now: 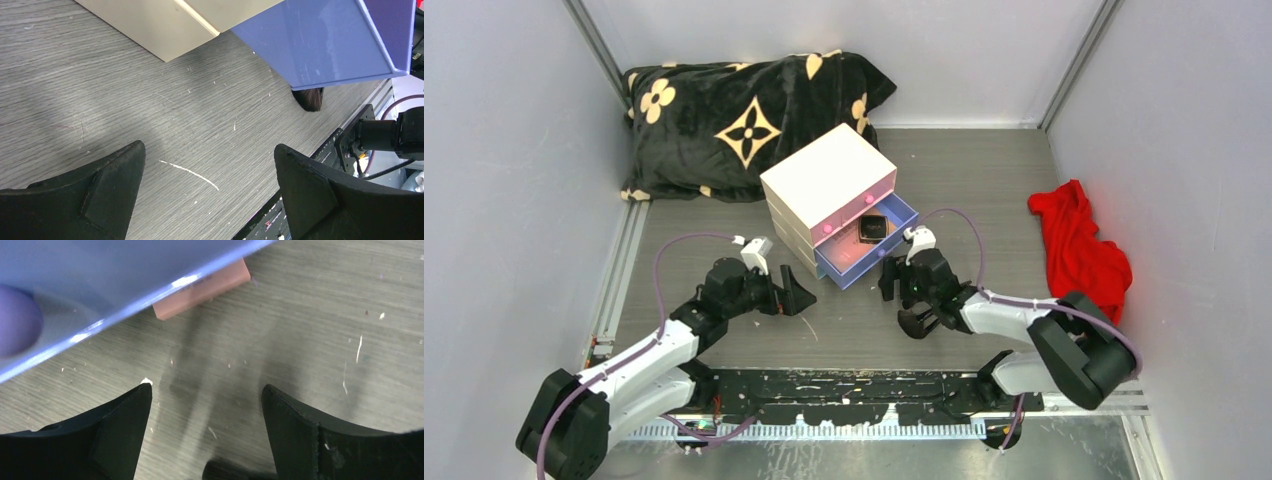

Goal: Organize the makeup
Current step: Move the storage box to the center of the board.

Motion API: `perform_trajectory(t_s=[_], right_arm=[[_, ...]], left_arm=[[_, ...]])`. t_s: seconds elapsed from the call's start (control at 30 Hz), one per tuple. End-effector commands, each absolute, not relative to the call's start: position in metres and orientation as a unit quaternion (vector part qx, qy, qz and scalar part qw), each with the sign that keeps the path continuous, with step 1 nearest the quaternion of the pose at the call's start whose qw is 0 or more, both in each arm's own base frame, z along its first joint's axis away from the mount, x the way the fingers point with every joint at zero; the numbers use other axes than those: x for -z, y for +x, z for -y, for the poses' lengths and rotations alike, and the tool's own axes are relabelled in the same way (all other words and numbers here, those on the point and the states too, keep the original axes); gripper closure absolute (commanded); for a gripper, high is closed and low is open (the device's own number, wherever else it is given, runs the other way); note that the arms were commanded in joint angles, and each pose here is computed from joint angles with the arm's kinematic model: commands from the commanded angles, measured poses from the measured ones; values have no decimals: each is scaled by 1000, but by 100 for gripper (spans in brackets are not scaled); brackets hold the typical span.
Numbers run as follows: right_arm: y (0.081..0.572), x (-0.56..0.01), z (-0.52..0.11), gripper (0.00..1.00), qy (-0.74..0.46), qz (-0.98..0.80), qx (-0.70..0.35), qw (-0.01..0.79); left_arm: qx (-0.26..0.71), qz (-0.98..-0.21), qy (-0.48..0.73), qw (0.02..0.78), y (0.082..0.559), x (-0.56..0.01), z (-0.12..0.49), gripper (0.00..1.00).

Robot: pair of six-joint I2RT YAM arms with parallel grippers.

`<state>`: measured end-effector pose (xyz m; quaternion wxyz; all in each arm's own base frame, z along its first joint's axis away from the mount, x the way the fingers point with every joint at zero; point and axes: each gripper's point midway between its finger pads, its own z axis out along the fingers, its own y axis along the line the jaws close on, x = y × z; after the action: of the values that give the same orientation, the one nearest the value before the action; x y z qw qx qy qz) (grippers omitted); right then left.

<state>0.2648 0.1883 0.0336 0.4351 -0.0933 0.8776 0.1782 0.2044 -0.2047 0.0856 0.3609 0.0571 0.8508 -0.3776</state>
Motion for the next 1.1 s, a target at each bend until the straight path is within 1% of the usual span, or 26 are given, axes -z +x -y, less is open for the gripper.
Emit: perform_trajectory(t_s=[0.0,0.3,0.5,0.73,0.8,0.9,1.07], right_arm=[[295,-69,-213,16,-101,-845,-206,484],[290,-74,-202,16,-96,-841,-194,496],[290,-67,-206,16,-103,-849,-195,479],[269,-68,-194,18,-81,-849,-212,477],[266,-72,-188,18,-77,-848,-206,482],[264,-81,-183,18,-72,-843,-202,493],[262,-96,-179,19,-69,-836,-203,504]], left_arm=[[375,-840,61,388,215,-95,204,0],[371,-833,53,406,222,-100,199,0],[381,-831,52,402,228,-102,202,0],[396,-805,58,438,228,-134,201,0],[395,-804,62,440,229,-141,201,0],[408,-804,58,429,228,-137,206,0],[445,-797,15,408,226,-116,213,10]])
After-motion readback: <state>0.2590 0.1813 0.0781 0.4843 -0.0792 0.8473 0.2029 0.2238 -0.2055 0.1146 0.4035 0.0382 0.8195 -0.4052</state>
